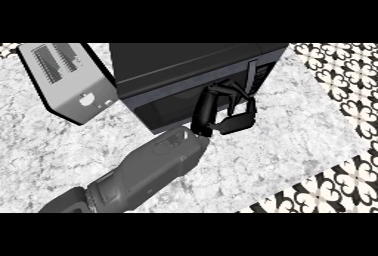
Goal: Pick up the milk, place it into the microwave and close the microwave
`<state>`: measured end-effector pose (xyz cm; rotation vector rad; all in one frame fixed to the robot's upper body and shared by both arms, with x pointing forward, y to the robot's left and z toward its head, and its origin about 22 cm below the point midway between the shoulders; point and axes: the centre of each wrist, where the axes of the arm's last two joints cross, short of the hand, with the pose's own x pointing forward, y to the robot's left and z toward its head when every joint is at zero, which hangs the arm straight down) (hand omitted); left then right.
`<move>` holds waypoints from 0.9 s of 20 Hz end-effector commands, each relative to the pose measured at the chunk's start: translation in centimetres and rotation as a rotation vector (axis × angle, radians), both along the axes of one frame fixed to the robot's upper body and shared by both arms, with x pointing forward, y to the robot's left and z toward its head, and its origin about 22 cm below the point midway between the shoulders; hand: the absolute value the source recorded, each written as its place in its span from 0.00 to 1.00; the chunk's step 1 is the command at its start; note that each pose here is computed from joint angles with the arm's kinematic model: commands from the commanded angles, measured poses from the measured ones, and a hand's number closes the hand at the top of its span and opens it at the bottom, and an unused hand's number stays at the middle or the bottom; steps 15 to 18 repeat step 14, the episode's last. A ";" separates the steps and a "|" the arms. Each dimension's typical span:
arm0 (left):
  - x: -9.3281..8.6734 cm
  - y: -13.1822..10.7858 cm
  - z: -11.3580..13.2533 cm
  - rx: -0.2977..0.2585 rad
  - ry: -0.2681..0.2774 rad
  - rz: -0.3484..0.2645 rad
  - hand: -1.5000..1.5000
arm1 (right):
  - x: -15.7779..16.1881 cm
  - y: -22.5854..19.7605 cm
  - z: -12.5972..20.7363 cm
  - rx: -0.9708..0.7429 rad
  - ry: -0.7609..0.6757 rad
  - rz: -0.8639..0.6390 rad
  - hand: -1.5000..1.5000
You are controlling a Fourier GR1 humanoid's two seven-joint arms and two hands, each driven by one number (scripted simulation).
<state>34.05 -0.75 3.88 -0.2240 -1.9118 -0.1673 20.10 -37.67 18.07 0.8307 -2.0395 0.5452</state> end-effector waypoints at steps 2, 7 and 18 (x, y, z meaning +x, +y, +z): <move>1.7 2.5 -2.2 0.059 0.136 0.187 1.00 | -0.2 -0.1 0.5 0.007 -0.010 0.010 0.00; 1.0 3.2 -3.8 0.035 0.213 0.233 1.00 | -0.8 -0.6 0.7 -0.003 0.002 -0.014 0.00; 0.8 3.4 -4.3 0.026 0.216 0.208 0.00 | -1.6 -1.0 0.9 -0.004 0.020 -0.047 0.00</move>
